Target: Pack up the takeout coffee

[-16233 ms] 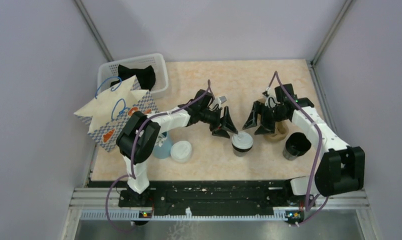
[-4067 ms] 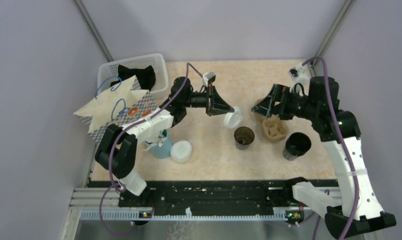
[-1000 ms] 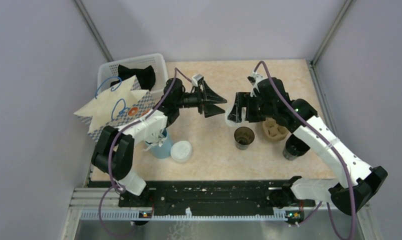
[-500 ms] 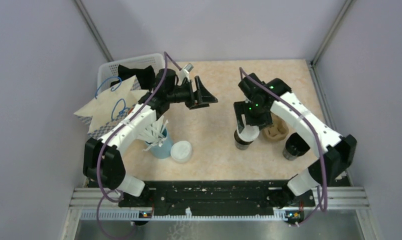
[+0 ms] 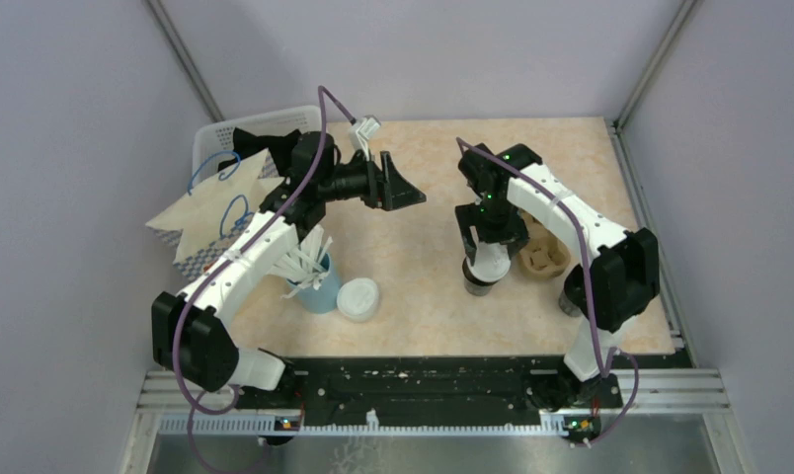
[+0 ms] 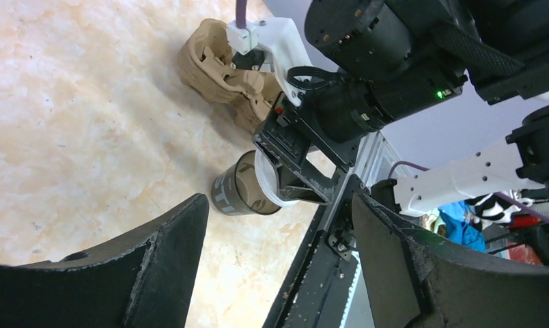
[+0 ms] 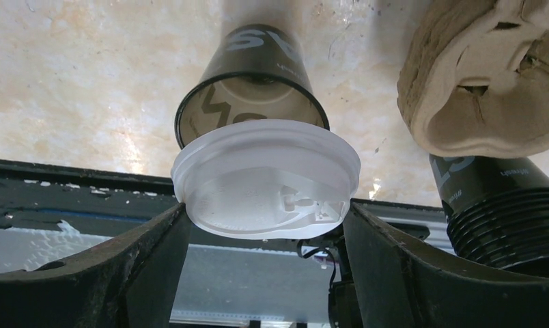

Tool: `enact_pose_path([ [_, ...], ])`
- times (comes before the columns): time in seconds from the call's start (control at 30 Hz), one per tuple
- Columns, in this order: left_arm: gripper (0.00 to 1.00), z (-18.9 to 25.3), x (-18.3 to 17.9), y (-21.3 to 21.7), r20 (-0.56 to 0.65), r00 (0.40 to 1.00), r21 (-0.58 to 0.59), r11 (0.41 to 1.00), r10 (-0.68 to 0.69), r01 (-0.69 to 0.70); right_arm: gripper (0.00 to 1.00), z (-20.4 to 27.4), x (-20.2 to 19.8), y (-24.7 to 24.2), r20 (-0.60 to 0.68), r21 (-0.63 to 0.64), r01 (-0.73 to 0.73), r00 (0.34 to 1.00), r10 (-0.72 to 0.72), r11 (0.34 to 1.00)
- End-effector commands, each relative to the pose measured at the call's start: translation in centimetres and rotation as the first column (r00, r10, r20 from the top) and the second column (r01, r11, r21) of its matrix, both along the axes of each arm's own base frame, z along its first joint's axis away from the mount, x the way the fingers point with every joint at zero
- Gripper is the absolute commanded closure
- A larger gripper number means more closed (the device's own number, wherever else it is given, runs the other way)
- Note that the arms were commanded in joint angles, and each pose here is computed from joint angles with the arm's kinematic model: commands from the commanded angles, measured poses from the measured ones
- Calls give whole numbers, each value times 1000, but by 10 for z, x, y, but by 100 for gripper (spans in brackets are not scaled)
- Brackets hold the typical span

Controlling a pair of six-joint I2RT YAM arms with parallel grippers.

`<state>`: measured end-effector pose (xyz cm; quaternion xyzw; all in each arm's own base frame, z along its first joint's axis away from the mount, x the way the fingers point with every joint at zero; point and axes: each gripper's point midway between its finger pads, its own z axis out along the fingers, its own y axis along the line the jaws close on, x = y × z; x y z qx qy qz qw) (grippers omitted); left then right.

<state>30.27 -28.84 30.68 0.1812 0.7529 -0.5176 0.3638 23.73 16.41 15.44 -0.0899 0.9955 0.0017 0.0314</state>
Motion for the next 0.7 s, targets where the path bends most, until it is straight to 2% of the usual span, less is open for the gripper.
enact_pose_path([
  [0.0, 17, 14, 4, -4, 137, 989, 9, 999, -55, 54, 21, 6, 11, 4, 3, 13, -23, 1000, 23, 1000],
  [0.67, 17, 15, 6, -4, 148, 987, 25, 998, -59, 56, 19, -13, 7, 9, -61, 24, -32, 998, 34, 999],
])
